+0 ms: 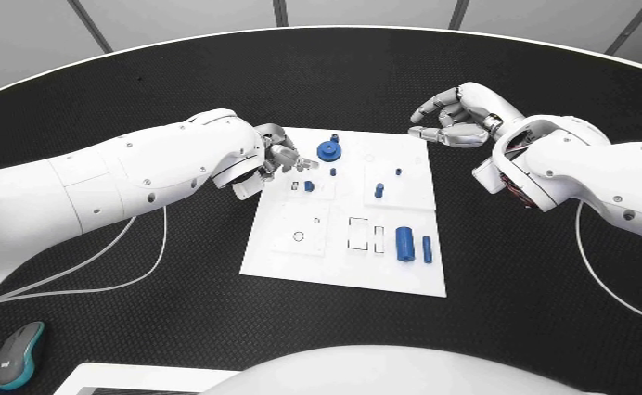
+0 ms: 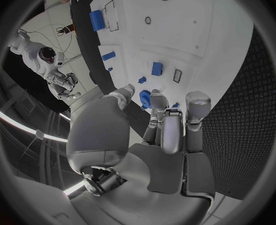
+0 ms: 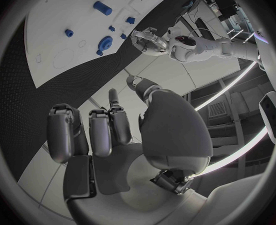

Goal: Assemble the parts on the task board

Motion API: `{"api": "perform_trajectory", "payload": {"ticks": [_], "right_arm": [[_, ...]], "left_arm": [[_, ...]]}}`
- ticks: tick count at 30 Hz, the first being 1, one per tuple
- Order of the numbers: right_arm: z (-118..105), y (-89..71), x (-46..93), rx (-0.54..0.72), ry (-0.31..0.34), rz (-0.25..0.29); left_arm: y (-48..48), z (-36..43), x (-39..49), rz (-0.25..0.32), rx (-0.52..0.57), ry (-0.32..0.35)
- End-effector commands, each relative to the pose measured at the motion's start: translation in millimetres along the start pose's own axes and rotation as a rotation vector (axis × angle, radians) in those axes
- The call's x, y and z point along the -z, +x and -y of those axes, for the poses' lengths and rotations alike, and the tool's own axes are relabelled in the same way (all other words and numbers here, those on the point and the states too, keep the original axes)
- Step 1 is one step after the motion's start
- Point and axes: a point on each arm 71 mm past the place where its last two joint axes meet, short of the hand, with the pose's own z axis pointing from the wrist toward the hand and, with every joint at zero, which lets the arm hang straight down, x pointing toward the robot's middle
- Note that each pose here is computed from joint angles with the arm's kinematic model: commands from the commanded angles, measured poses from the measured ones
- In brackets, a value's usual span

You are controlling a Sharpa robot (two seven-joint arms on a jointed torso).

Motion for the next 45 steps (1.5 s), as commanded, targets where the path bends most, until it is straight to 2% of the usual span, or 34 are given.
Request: {"api": "perform_trajectory", "payload": {"ticks": [1, 6, 11, 18, 27, 45], "right_arm": [[0.7, -0.4, 0.3, 0.000, 0.002, 0.001], [1.6, -0.8, 0.5, 0.001, 0.004, 0.002], [1.9, -0.7, 0.4, 0.001, 0.005, 0.001], [1.9, -0.2, 0.2, 0.001, 0.005, 0.000], [1.5, 0.0, 0.3, 0.001, 0.004, 0.001], [0.8, 0.6, 0.5, 0.000, 0.002, -0.001]], "left_arm": [[-2.7, -3.9, 4.1, 0.038, 0.000, 0.006], [-3.0, -5.0, 10.5, 0.082, 0.016, 0.032], [2.9, -6.9, 12.3, 0.077, 0.017, 0.033], [14.0, -12.8, 8.9, 0.045, 0.011, 0.007], [17.9, -18.5, 4.5, 0.023, 0.004, -0.026], [23.4, -14.4, -1.6, -0.005, -0.013, -0.029]]}}
